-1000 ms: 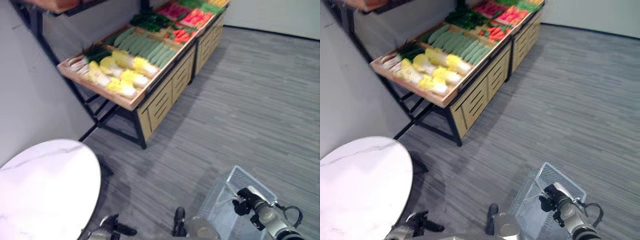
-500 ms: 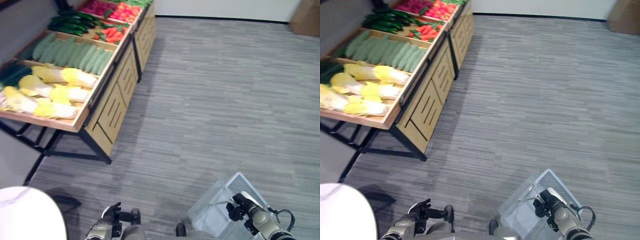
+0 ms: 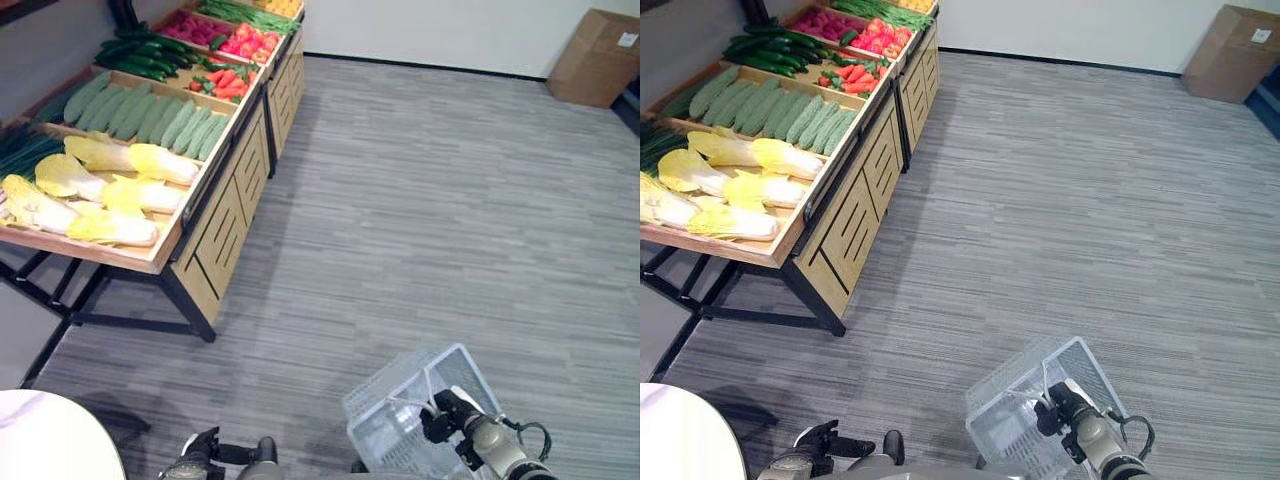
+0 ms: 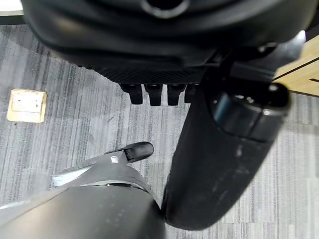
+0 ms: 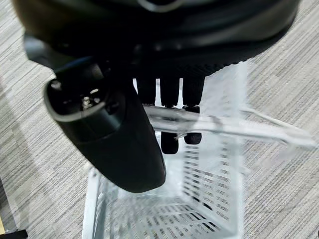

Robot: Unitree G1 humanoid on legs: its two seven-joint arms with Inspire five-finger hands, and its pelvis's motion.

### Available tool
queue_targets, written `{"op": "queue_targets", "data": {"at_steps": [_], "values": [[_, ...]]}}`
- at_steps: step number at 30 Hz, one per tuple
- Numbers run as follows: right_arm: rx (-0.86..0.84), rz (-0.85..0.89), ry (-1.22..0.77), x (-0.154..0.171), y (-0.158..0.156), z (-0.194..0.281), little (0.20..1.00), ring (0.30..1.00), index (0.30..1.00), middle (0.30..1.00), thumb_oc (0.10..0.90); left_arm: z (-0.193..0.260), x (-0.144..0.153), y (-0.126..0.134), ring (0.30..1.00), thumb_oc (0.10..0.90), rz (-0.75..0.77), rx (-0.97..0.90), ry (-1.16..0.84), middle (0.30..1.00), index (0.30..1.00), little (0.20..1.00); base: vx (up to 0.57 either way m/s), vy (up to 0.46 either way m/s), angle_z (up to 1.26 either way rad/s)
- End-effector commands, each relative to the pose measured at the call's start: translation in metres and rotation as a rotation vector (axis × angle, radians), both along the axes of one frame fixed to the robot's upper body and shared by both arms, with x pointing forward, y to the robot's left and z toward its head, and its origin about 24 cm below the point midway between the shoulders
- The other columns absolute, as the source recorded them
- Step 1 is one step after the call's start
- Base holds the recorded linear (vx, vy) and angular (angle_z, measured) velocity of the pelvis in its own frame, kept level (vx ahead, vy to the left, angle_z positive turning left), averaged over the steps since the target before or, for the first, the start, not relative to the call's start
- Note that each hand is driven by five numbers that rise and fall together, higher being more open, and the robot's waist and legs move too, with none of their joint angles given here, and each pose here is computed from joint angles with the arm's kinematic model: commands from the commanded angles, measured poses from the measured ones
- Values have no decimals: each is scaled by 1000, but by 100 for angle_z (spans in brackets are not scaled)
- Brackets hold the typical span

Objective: Get the vegetables into the basket

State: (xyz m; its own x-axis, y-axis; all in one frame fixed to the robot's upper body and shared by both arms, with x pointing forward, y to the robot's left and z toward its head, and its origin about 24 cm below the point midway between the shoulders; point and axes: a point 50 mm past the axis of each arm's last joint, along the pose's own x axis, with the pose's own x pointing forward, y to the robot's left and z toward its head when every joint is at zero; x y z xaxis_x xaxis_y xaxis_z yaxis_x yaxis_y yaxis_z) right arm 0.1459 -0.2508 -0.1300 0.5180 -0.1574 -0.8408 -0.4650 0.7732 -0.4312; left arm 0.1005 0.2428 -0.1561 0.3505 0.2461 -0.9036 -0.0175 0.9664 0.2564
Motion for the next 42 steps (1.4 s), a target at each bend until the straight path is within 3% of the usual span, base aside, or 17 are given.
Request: {"op": "queue_targets", "data": {"at_steps": [1, 42], "values": [[-49, -8, -123, 33, -20, 23, 300, 300, 300, 300, 400, 3, 12, 3, 1000, 900, -64, 38, -7, 1000, 1000, 1000, 17, 37, -1], [20, -48, -90, 22, 2, 9, 300, 300, 300, 300, 400, 4, 14, 4, 1000, 900, -66, 61, -1, 1000, 1000, 1000, 8, 23, -3]]}}
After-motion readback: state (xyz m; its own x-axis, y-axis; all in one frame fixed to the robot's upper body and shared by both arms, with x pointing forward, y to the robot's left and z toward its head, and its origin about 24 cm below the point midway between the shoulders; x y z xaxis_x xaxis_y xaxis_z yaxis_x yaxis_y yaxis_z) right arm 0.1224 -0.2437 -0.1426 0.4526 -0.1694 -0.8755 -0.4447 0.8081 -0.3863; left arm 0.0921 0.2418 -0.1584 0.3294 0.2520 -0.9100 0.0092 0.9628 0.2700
